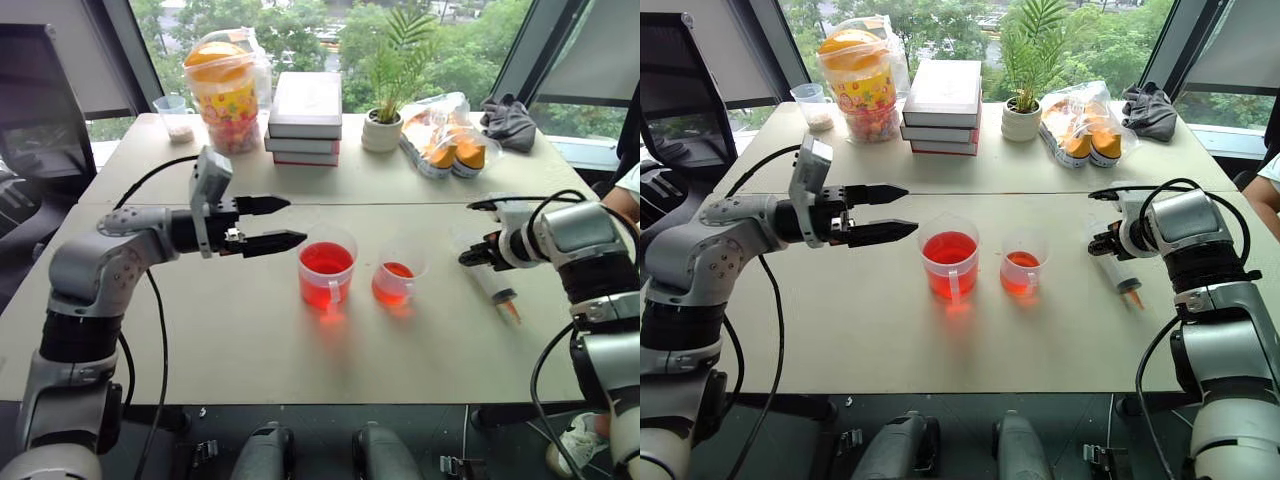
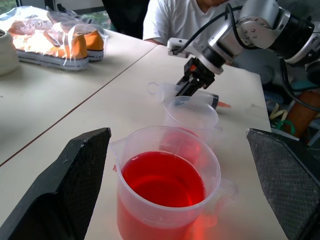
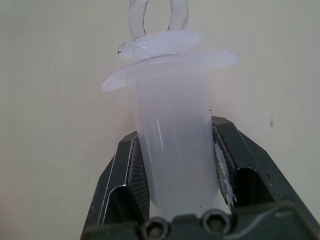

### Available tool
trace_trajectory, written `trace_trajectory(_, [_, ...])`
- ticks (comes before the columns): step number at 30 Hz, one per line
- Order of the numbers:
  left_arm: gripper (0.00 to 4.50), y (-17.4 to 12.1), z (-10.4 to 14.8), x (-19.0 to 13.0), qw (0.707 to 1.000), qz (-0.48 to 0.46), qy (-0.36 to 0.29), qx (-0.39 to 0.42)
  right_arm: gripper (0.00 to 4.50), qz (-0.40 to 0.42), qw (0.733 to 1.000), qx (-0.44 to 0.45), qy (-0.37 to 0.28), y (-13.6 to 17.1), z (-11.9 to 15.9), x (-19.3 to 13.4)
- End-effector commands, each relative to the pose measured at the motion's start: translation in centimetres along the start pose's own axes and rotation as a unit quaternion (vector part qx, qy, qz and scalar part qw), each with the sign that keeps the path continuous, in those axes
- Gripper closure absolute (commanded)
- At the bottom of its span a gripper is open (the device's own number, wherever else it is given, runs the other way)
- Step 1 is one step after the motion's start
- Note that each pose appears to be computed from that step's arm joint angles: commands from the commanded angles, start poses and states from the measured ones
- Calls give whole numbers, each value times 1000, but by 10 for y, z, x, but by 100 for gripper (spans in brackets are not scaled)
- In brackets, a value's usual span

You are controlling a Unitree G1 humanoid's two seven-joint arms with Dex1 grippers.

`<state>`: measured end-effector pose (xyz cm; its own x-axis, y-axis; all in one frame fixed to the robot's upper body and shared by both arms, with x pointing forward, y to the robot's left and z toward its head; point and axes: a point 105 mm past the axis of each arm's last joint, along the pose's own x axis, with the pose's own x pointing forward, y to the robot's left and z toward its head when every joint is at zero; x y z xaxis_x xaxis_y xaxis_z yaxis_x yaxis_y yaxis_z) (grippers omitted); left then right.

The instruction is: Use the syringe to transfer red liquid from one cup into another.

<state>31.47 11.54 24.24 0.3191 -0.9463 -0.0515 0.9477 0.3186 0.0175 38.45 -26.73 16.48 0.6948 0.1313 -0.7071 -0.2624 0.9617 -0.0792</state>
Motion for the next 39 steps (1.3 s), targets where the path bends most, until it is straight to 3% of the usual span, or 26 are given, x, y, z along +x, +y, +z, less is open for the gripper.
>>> trace_trajectory(1, [0, 3, 21, -1, 999, -1, -19, 33, 310, 27, 968, -65, -240, 17, 84, -69])
trace_trajectory(6, [0, 5, 28, 1, 999, -6, -27, 30, 310, 51, 928, -73, -363, 37, 109, -103])
trace_trajectory(10, [0, 10, 40, 2, 999, -15, -31, 33, 310, 213, 829, -115, -505, 123, 131, -144])
trace_trajectory(14, [0, 12, 50, 2, 999, -21, -32, 36, 310, 316, 755, -111, -564, 174, 128, -155])
trace_trajectory(16, [0, 11, 53, 2, 998, -26, -30, 39, 310, 347, 733, -109, -574, 195, 125, -151])
trace_trajectory(22, [0, 9, 59, -2, 998, -30, -27, 44, 310, 382, 726, -116, -560, 221, 103, -118])
trace_trajectory(28, [0, 7, 66, 0, 998, -38, -25, 52, 310, 380, 743, -134, -534, 232, 77, -80])
trace_trajectory(39, [0, 9, 69, 19, 997, -50, -33, 46, 310, 370, 758, -137, -519, 239, 58, -57])
